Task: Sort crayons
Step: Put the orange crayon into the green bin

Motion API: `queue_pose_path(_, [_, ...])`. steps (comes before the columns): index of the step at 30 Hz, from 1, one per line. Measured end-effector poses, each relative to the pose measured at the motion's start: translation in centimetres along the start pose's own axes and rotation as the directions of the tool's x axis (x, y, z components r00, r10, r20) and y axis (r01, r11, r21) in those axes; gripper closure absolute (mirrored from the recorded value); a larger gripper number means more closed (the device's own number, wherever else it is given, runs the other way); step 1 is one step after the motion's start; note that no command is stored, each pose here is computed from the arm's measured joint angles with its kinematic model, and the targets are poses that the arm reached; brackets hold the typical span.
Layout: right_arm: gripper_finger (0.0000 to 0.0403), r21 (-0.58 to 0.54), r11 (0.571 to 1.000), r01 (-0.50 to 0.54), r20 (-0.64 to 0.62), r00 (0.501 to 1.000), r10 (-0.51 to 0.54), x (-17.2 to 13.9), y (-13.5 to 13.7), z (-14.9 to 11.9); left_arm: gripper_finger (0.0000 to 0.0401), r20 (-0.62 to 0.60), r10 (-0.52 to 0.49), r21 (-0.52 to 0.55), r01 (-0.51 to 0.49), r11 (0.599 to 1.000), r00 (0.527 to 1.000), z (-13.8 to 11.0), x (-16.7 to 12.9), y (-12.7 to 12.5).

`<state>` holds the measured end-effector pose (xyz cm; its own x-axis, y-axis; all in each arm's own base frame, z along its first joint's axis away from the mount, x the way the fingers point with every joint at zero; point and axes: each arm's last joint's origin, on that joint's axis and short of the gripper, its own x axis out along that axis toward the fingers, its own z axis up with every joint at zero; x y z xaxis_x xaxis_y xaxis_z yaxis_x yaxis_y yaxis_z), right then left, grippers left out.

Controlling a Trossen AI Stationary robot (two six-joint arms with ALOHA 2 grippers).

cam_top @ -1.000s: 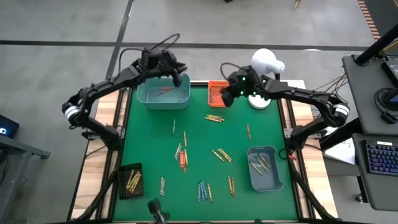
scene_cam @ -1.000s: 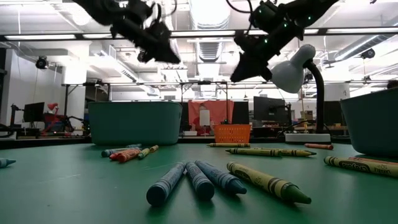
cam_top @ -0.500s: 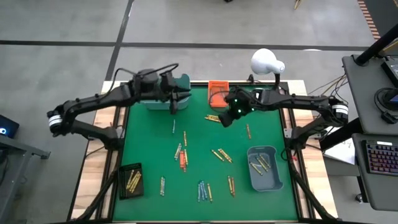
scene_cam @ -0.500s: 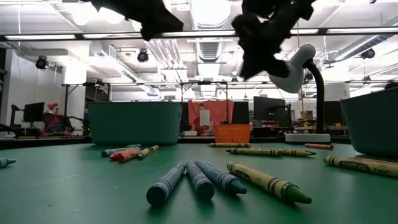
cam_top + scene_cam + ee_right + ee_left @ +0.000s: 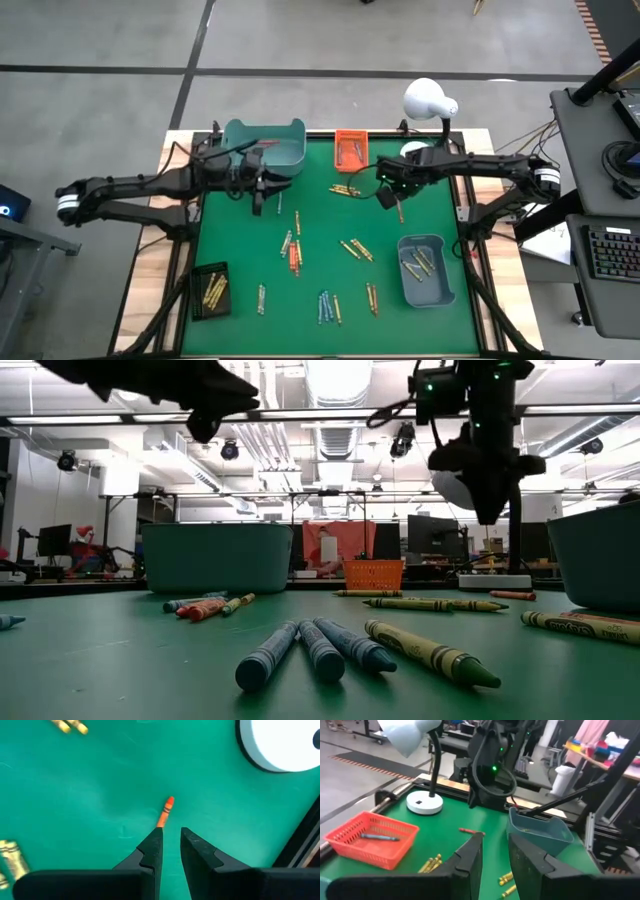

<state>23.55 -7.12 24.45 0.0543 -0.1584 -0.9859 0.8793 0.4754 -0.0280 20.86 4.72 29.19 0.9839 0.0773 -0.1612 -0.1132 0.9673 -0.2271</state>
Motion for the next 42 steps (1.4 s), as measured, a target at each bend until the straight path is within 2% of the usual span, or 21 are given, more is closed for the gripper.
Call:
queue_pose_path(5, [0.0346,-0.053,0.998,0.033,0.005,0.999,-0.033,1.0,-0.2,-0.3,0.0325,0.005,0.0,-0.025,0.0,1.0,1.0,-1.1,-0.6,0.1])
queue_pose_path(13, [0.0346,-0.04,0.997,0.065,0.005,0.998,-0.065,1.9,-0.5,-0.8,0.0325,-0.052,-0.015,-0.006,0.015,1.0,0.999,-3.1,-0.5,0.0])
queue_pose_path(20, [0.0346,-0.061,0.998,-0.001,0.075,0.997,0.006,2.8,0.3,-0.6,0.0325,-0.066,-0.043,-0.049,0.039,0.998,0.997,-3.9,-0.4,-0.5])
queue_pose_path(25, [0.0346,-0.086,0.996,-0.029,0.13,0.991,0.04,2.9,0.6,0.0,0.0325,-0.028,-0.057,0.04,0.058,0.998,0.998,-3.6,-0.4,-0.7])
queue_pose_path(28, [0.0347,-0.046,0.999,-0.008,0.125,0.992,0.014,3.1,-0.2,0.5,0.0325,0.02,0.036,0.146,-0.039,0.989,0.999,-2.5,-0.4,-0.3])
queue_pose_path(30, [0.0351,0.043,0.999,0.018,0.091,0.996,-0.022,3.3,-1.0,0.6,0.0325,0.024,0.128,0.173,-0.13,0.976,0.991,-1.3,-0.6,0.1])
queue_pose_path(33, [0.0366,0.164,0.986,0.027,-0.011,1.0,-0.026,4.0,-1.9,0.1,0.0325,-0.025,0.257,0.146,-0.251,0.957,0.966,0.2,-1.0,0.5])
queue_pose_path(35, [0.0375,0.18,0.984,0.012,-0.074,0.997,0.001,4.2,-1.9,-0.4,0.0325,-0.018,0.309,0.1,-0.306,0.947,0.951,0.9,-1.1,0.6])
queue_pose_path(38, [0.0386,0.172,0.985,-0.005,-0.097,0.995,0.022,4.3,-1.9,-0.5,0.0325,-0.002,0.317,0.056,-0.316,0.947,0.948,1.7,-1.1,0.4])
queue_pose_path(42, [0.039,0.149,0.989,0.024,-0.053,0.998,-0.016,4.2,-2.0,-0.3,0.0325,-0.039,0.24,0.014,-0.239,0.971,0.97,1.5,-1.0,0.0])
